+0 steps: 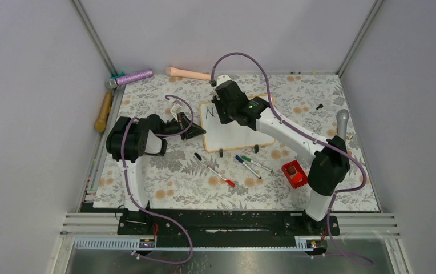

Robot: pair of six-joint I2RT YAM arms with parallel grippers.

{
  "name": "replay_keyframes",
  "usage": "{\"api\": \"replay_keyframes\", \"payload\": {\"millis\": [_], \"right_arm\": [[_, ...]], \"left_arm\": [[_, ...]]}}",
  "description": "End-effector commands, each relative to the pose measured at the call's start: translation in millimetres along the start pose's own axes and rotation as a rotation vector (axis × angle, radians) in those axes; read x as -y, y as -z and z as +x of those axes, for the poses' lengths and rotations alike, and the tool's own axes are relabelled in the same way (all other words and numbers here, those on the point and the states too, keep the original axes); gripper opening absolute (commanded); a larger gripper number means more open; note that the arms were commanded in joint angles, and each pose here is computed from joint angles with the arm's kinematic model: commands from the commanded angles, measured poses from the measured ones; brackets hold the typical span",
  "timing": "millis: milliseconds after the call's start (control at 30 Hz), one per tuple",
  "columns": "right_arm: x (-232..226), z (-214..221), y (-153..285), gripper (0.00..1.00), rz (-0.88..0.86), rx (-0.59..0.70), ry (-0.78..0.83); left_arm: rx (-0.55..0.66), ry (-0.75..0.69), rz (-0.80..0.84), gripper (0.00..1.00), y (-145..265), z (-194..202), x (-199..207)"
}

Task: Write a sentence on the whiteboard

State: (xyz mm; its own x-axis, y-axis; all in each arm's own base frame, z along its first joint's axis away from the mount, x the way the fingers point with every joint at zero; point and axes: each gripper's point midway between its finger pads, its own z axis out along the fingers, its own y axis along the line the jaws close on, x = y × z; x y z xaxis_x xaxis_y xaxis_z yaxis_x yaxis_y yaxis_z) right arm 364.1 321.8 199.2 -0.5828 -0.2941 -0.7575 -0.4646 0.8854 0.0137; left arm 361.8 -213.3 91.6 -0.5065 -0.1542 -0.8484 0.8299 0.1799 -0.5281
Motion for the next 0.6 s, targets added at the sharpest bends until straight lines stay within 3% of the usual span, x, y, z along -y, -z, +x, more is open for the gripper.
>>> {"api": "replay_keyframes", "payload": {"millis": [0,567], "right_arm": [[2.0,-10.1,-3.3,0.00,0.007,0.017,-0.013],[14.7,-5.5,-9.1,0.00,0.085,0.004,0.001]], "left_arm": [[-0.054,-0.070,0.075,0.00,-1.7,13.3,13.3],[-0.055,-0.071,0.077,0.00,-1.9,13.4,13.5]]}}
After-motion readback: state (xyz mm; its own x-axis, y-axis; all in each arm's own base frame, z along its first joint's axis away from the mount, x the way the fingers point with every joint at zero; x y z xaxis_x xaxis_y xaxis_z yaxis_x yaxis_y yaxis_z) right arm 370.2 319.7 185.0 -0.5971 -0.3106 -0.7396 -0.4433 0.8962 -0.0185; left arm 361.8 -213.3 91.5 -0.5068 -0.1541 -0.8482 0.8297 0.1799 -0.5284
